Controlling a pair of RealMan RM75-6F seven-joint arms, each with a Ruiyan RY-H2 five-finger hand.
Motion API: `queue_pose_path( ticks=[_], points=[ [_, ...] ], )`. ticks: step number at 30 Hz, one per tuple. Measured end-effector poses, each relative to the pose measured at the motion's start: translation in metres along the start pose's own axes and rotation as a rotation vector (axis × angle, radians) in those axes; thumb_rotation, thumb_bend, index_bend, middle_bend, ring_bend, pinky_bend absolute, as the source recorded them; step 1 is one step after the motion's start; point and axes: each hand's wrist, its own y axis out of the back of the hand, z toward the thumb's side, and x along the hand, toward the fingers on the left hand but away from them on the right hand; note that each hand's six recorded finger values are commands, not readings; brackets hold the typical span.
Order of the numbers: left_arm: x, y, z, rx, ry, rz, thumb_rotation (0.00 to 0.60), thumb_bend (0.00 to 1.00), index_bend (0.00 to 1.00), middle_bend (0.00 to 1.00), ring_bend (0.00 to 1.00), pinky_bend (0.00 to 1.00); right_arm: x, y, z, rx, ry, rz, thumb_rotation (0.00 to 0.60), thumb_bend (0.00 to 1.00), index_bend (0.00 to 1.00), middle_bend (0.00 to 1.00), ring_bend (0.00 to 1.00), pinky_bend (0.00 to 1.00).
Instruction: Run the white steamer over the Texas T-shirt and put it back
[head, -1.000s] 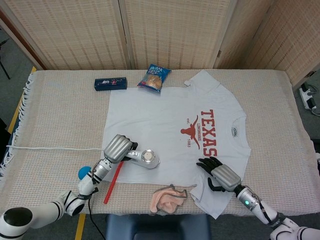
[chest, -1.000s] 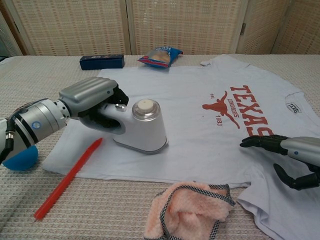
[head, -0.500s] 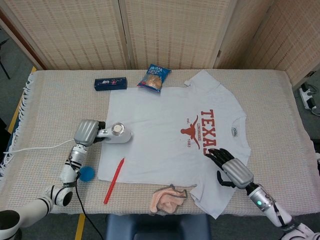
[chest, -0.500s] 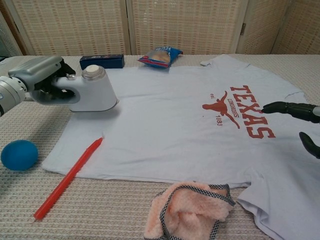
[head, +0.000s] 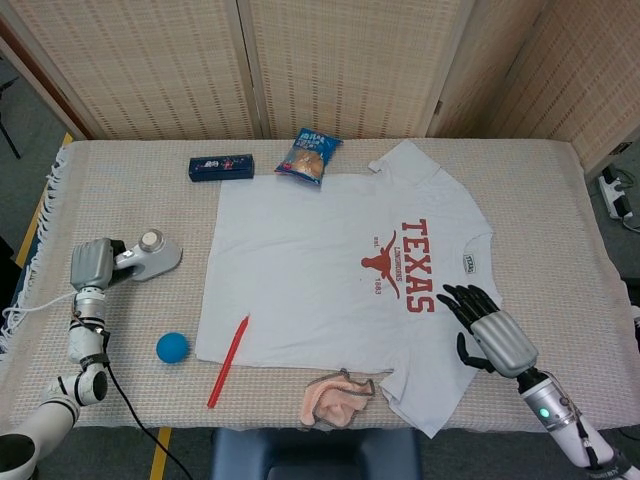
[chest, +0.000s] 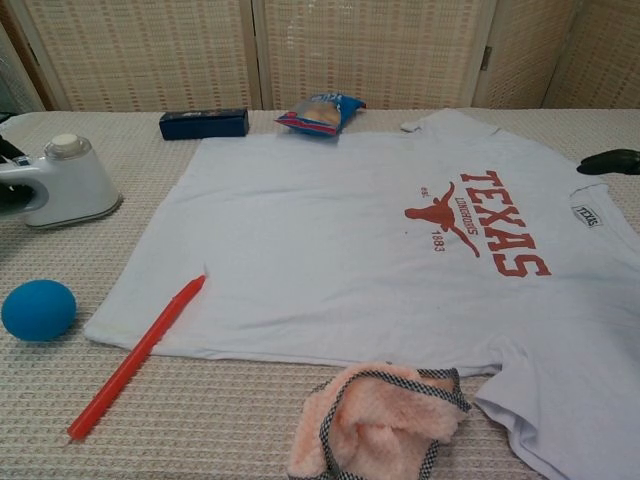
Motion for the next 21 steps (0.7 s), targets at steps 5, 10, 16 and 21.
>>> queue_pose_path(
  ticks=[5,10,16,21],
  points=[
    [0.0,-0.007,-0.007,0.009,0.046,-0.053,0.6,0.0,0.0,0.0,0.0,0.11,0.002,0.004,-0.002,0.011,-0.008,-0.003,0.362,0.78,0.0,0.0,0.0,0.0],
    [-0.002,0.002,-0.005,0.046,0.044,-0.086,0.6,0.0,0.0,0.0,0.0,0.04,0.006,0.012,-0.009,0.014,-0.031,-0.025,0.365,0.78,0.0,0.0,0.0,0.0],
    [-0.011,0.022,-0.013,0.042,0.076,-0.113,0.588,0.0,0.0,0.0,0.0,0.02,0.008,0.015,-0.013,0.008,-0.045,-0.038,0.363,0.78,0.0,0.0,0.0,0.0],
    [-0.019,0.03,-0.028,-0.016,0.13,-0.129,0.428,0.0,0.0,0.0,0.0,0.01,0.007,0.016,-0.014,0.001,-0.045,-0.047,0.362,0.78,0.0,0.0,0.0,0.0]
  ],
)
